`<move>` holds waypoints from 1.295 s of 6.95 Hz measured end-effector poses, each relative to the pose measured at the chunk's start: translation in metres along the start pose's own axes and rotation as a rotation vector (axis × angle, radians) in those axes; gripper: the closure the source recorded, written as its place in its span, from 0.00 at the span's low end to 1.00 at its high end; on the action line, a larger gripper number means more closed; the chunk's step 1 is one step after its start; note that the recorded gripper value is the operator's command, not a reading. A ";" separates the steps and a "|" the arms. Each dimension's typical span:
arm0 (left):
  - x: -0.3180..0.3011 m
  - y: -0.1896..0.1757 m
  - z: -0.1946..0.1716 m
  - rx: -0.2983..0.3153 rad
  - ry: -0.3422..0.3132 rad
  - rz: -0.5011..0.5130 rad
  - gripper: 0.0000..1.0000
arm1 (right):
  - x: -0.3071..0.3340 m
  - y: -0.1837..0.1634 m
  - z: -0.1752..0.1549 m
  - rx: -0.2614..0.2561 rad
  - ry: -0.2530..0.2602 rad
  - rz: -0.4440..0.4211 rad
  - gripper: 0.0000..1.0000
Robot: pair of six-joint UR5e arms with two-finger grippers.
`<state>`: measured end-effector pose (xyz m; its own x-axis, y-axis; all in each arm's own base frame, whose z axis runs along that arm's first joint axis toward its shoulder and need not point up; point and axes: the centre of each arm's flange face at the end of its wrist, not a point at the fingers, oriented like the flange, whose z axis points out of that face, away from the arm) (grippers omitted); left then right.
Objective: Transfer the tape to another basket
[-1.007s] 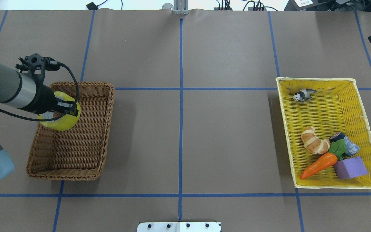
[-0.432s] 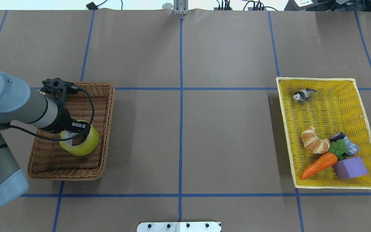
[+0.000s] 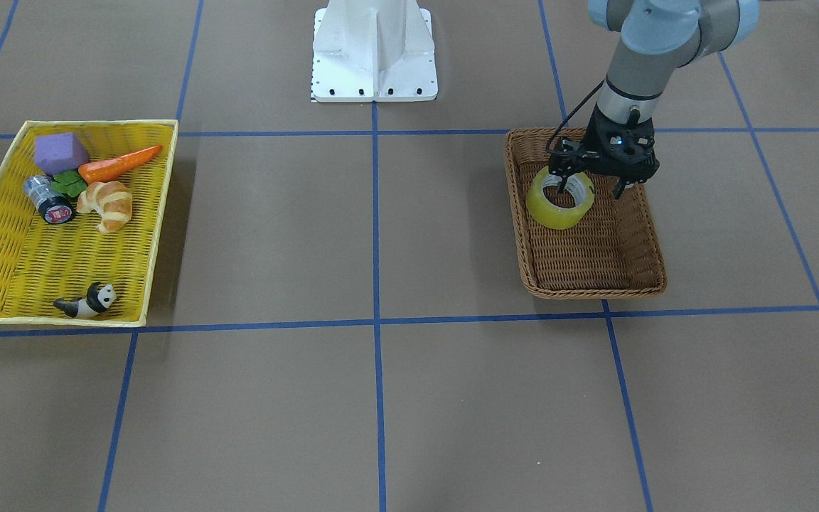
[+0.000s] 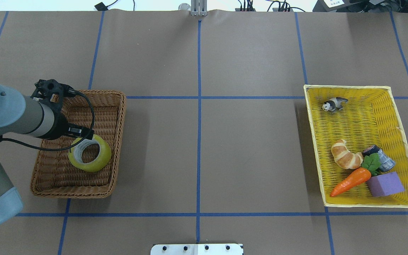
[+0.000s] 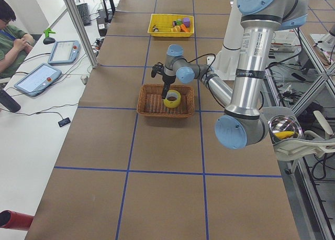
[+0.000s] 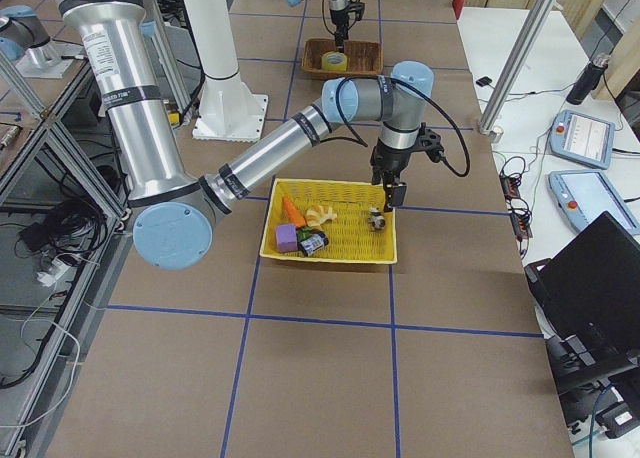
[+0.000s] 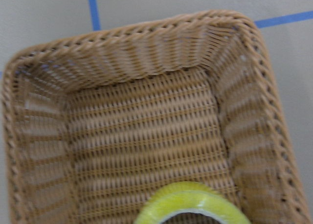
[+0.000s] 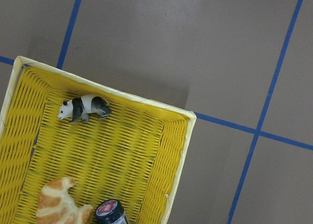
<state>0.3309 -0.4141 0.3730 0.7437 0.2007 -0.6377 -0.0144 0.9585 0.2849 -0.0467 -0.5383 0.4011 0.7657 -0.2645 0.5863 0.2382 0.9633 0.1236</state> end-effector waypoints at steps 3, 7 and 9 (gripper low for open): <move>-0.176 -0.038 -0.053 -0.023 0.006 0.049 0.02 | 0.006 -0.002 0.008 -0.011 0.003 0.012 0.00; -0.431 -0.011 -0.074 -0.049 0.067 0.040 0.02 | 0.059 0.018 0.022 0.063 -0.005 0.034 0.00; -0.473 0.002 -0.053 -0.084 0.065 -0.002 0.01 | 0.084 0.047 0.053 0.028 -0.024 0.075 0.00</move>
<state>-0.0565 -0.4962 0.6373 0.6986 0.2091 -0.6843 -0.0710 0.9719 0.2245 -0.0028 -0.5134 0.4980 0.7663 -0.1911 0.6134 0.1636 0.9813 0.1014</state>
